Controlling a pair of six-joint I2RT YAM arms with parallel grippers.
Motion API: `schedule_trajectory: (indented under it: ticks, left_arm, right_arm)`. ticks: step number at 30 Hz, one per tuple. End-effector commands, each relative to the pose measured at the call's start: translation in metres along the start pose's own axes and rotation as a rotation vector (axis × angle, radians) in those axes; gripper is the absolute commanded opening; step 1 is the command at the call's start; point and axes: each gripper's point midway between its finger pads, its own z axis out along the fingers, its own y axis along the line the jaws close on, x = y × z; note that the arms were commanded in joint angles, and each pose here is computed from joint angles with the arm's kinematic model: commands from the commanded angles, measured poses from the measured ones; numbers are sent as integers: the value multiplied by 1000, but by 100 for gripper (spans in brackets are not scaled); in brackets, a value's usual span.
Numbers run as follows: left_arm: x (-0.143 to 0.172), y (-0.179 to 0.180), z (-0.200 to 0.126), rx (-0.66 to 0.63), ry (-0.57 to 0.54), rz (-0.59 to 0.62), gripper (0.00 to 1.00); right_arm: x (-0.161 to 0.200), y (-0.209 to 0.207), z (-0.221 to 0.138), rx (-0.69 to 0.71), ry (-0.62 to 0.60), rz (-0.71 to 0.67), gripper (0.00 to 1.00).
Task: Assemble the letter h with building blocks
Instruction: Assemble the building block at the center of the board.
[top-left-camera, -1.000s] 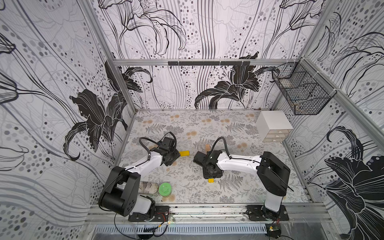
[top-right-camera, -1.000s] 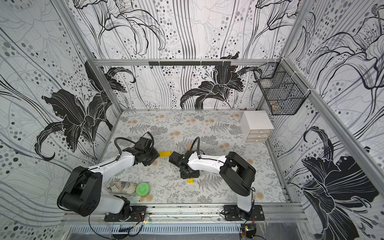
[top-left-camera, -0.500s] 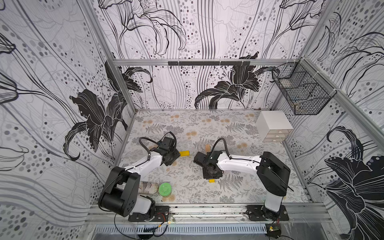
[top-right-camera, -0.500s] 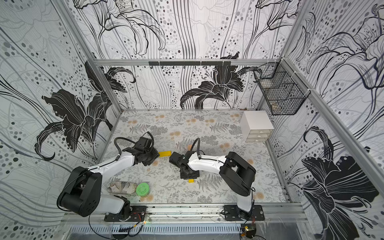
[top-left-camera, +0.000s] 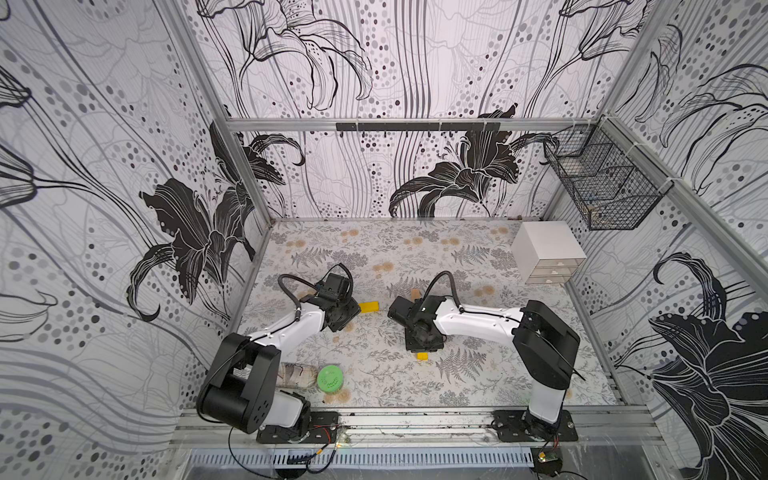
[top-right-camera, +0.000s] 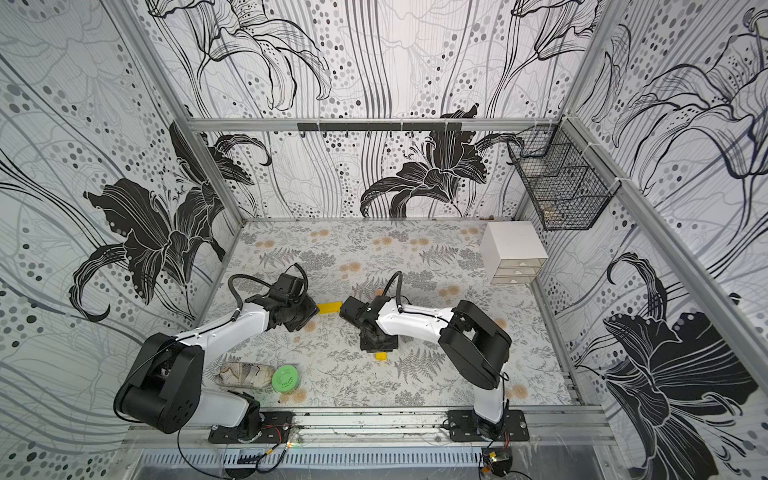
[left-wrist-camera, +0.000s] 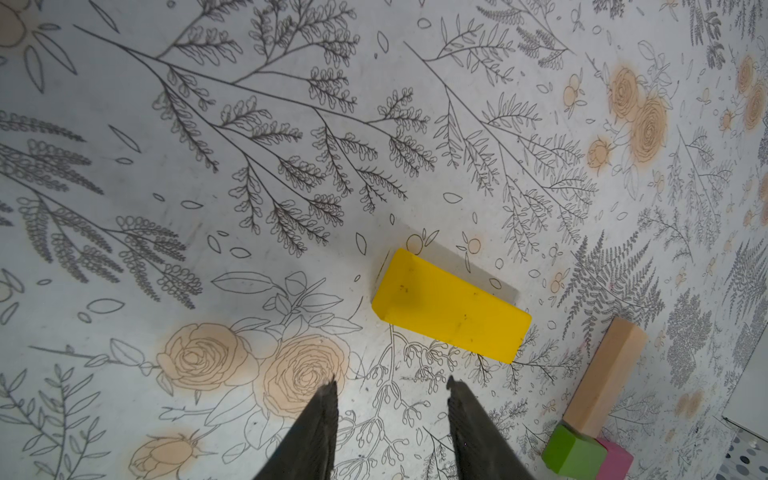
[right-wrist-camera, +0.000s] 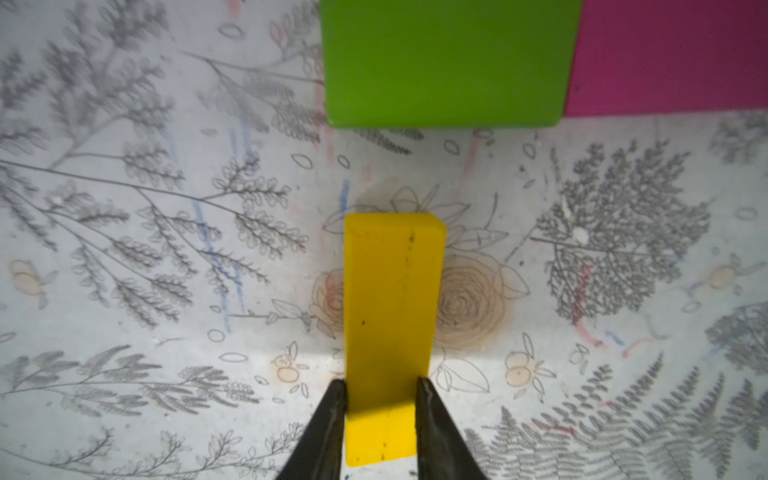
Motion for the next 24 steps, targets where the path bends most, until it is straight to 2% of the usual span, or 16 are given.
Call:
schedule_trajectory:
  ticks: [1, 11, 15, 19, 24]
  left_arm:
    - [-6, -9, -5, 27, -27, 22, 46]
    - [-7, -12, -5, 29, -27, 21, 46]
    - [-7, -13, -6, 30, -27, 20, 46]
    - [-9, -14, -7, 31, -33, 21, 46]
    - [-9, -13, -6, 27, -33, 20, 46]
  right_arm:
    - [0, -7, 12, 36, 26, -15, 25]
    - [-1, -8, 12, 44, 41, -35, 22]
    - [-1, -2, 8, 6, 32, -44, 40]
    - [-8, 2, -11, -33, -12, -65, 49]
    - [-11, 1, -27, -48, -44, -73, 52]
